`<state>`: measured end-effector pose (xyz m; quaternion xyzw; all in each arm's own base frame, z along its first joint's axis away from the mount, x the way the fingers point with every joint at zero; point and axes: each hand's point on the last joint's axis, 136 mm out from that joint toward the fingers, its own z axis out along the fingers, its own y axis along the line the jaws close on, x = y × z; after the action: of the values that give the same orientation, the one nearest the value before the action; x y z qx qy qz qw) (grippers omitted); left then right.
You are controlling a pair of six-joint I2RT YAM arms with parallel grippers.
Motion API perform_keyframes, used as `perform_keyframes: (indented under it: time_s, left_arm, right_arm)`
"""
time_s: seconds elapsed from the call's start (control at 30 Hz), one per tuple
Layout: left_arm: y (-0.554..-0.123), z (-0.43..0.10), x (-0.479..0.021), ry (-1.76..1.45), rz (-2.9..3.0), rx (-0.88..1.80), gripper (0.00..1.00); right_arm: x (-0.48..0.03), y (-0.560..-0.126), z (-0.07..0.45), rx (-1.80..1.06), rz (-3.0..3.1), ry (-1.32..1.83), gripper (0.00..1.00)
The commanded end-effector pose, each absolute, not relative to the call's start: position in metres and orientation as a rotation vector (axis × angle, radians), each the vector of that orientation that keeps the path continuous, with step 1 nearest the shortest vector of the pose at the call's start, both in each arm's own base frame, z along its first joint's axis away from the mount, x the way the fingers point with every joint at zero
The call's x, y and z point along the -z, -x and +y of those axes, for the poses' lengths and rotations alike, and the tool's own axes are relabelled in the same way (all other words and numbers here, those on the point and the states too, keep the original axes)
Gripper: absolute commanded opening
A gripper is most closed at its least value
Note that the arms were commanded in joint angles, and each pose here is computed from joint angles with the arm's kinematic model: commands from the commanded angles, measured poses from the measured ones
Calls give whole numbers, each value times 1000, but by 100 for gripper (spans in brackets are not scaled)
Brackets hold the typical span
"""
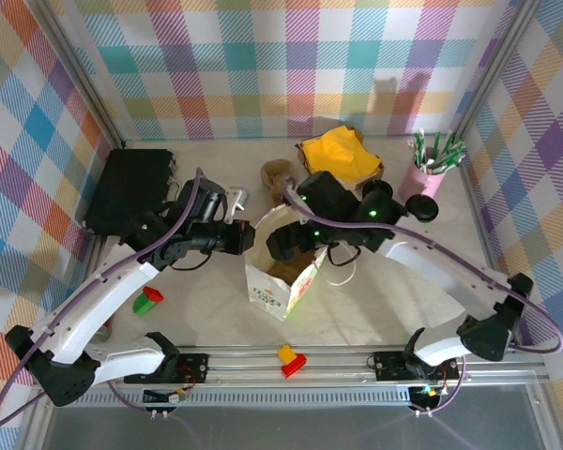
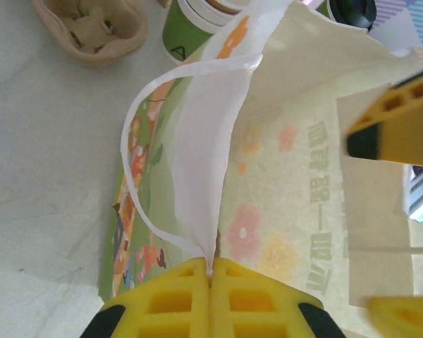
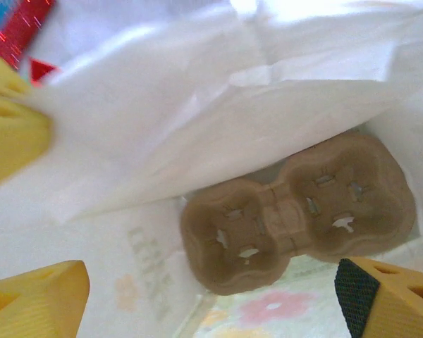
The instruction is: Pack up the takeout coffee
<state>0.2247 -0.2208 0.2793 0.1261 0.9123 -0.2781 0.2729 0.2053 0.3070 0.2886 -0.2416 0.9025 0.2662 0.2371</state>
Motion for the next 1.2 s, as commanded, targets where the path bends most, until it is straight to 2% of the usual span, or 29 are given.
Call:
perform_keyframes:
  time_s: [0.0, 0.23, 0.37, 0.53, 0.6, 0.77, 0.87, 1.07, 1.17]
  left_arm:
    - [-231, -210, -292, -216, 2409, 724, 0]
    - [-238, -199, -279, 18, 2429, 713, 0]
    - [-238, -198, -269, 176, 2452, 760, 0]
    - [-236, -203, -261, 290, 2442, 847, 0]
    - [-235, -201, -259, 297, 2449, 828, 4]
    - [-232, -195, -269, 250, 2443, 783, 29]
    - [-233, -188, -287, 207, 2418, 715, 38]
    - [-235, -190, -320, 103, 2372, 614, 41]
    - [-237, -205, -328, 43, 2366, 595, 41]
  right_arm:
    - [-330, -205, 306, -855, 2422, 470, 92]
    - [-339, -213, 267, -791, 2430, 108, 90]
    - [-331, -222, 256, -712, 2437, -10, 86]
    - [-316, -233, 260, -629, 2469, -53, 86]
    - [-308, -239, 264, -589, 2475, -35, 84]
    - [-288, -249, 261, -435, 2520, -22, 80]
    - [-280, -251, 265, -418, 2538, -12, 77]
    - [-276, -250, 267, -450, 2534, -19, 66]
    - [-280, -246, 274, -557, 2516, -30, 50]
